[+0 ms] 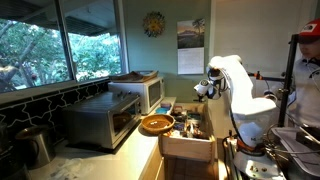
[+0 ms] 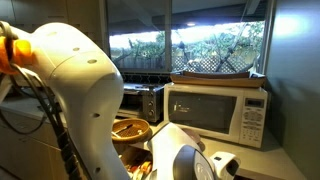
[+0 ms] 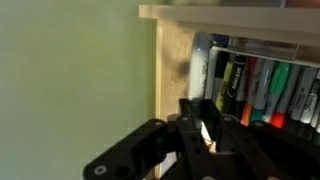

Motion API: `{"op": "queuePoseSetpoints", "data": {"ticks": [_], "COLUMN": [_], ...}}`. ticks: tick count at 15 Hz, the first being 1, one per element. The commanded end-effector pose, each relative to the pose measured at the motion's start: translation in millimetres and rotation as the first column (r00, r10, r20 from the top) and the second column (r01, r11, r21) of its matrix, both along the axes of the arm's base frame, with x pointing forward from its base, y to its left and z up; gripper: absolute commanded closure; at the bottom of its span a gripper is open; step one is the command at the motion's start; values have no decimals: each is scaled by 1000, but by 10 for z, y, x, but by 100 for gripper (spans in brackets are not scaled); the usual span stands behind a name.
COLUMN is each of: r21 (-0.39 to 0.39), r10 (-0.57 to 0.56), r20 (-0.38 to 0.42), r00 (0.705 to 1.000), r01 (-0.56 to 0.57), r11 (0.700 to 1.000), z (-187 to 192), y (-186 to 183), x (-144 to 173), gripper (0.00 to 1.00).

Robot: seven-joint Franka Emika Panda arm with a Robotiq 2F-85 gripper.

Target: Pick up the marker on the right side of the basket and put it in the drawer

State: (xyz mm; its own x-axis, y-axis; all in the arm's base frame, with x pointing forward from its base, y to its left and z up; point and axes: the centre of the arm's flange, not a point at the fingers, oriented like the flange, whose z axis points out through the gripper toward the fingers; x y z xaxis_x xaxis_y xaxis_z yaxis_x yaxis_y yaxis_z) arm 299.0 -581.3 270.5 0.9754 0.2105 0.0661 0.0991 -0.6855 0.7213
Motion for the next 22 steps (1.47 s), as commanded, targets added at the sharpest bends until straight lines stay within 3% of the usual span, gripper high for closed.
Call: {"op": "queuePoseSetpoints", "data": {"ticks": [1, 5, 11, 22], "r21": [31, 92, 133, 132], "r10": [156, 153, 88, 75], "r20": [-10, 3, -55, -115], "r00": [988, 988, 995, 990], "r01": [-155, -153, -80, -60], "r11": [987, 984, 988, 989], "z": [-213, -502, -748, -652], "y": [-262, -243, -392, -869], "x": [191, 297, 326, 703], "gripper": [95, 95, 95, 95]}}
